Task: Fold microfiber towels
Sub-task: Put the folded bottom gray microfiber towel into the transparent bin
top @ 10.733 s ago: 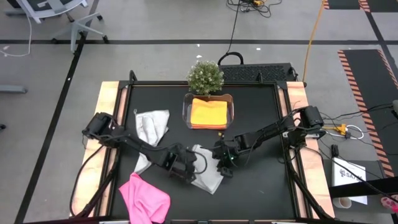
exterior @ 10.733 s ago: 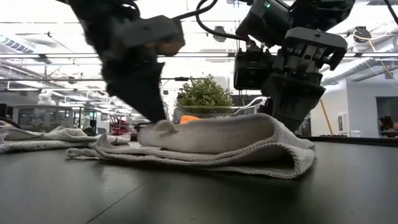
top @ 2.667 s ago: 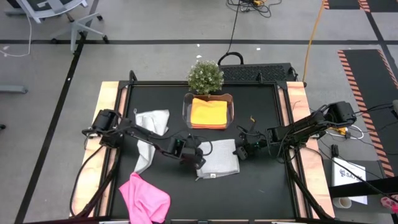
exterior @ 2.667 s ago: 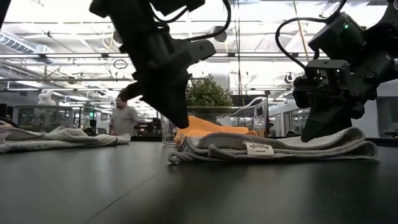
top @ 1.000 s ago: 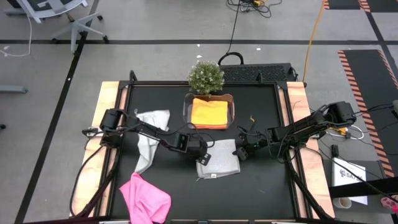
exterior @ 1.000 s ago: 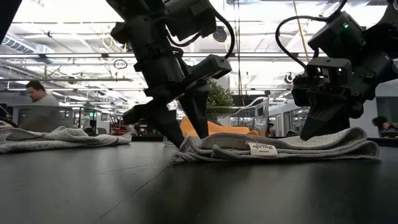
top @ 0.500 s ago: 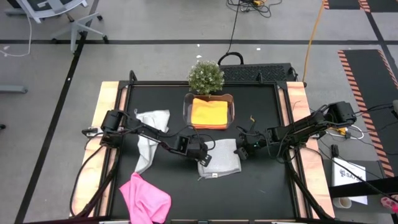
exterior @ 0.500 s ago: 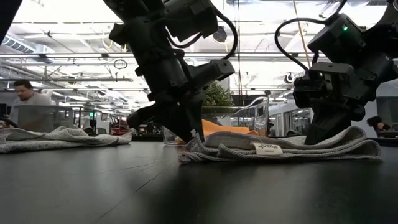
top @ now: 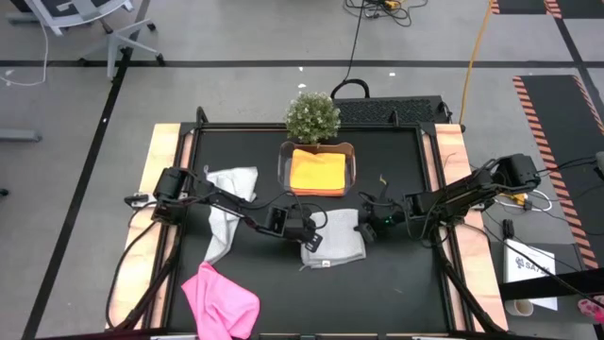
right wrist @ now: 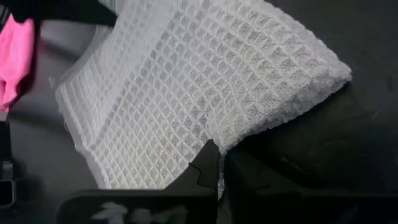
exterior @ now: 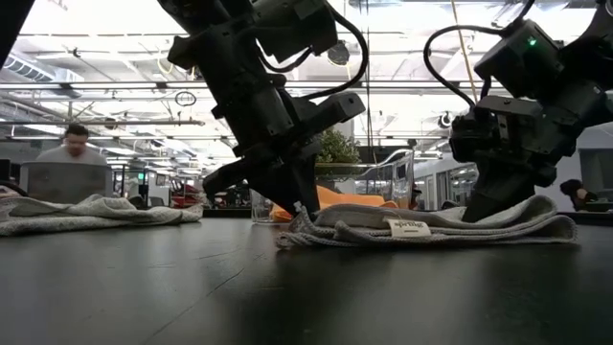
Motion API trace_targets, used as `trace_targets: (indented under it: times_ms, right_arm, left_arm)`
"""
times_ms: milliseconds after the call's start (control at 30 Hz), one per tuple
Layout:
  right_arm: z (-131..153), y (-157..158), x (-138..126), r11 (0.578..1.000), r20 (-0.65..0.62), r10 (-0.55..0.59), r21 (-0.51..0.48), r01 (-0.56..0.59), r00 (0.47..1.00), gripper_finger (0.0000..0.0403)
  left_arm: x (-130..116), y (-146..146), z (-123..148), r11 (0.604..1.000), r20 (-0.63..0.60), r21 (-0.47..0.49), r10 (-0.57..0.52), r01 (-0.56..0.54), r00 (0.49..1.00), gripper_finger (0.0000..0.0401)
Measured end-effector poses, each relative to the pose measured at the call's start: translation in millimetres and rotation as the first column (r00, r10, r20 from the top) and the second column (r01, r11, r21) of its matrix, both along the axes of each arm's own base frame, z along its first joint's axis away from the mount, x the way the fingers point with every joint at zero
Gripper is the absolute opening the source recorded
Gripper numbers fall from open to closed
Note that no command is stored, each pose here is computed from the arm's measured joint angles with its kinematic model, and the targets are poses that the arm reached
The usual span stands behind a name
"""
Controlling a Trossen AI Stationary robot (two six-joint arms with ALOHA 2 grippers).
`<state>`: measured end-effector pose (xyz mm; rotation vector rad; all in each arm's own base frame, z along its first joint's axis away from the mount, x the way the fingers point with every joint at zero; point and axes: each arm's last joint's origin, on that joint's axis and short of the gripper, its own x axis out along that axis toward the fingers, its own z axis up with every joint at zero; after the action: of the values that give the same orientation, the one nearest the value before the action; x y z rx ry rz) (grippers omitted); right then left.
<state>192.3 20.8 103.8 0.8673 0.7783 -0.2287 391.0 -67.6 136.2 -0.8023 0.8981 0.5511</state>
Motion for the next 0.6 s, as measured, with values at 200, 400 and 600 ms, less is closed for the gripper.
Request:
trace_targets:
  times_ms: [200, 400, 600]
  right_arm:
    - [8, 1, 8, 1.000, 0.041, 0.012, -0.007, -0.011, 0.999, 0.0001]
    - [29, 7, 27, 0.998, 0.131, 0.061, -0.033, -0.057, 0.990, 0.0001]
    - [49, 11, 43, 0.992, 0.121, 0.109, -0.079, -0.100, 0.987, 0.0001]
  left_arm:
    - [0, 0, 1, 1.000, 0.003, -0.006, 0.006, -0.006, 1.000, 0.0002]
    - [-3, 0, 20, 1.000, 0.047, -0.013, 0.002, -0.002, 0.999, 0.0002]
    - [-13, 7, 62, 0.997, 0.134, 0.075, 0.005, -0.015, 0.991, 0.0001]
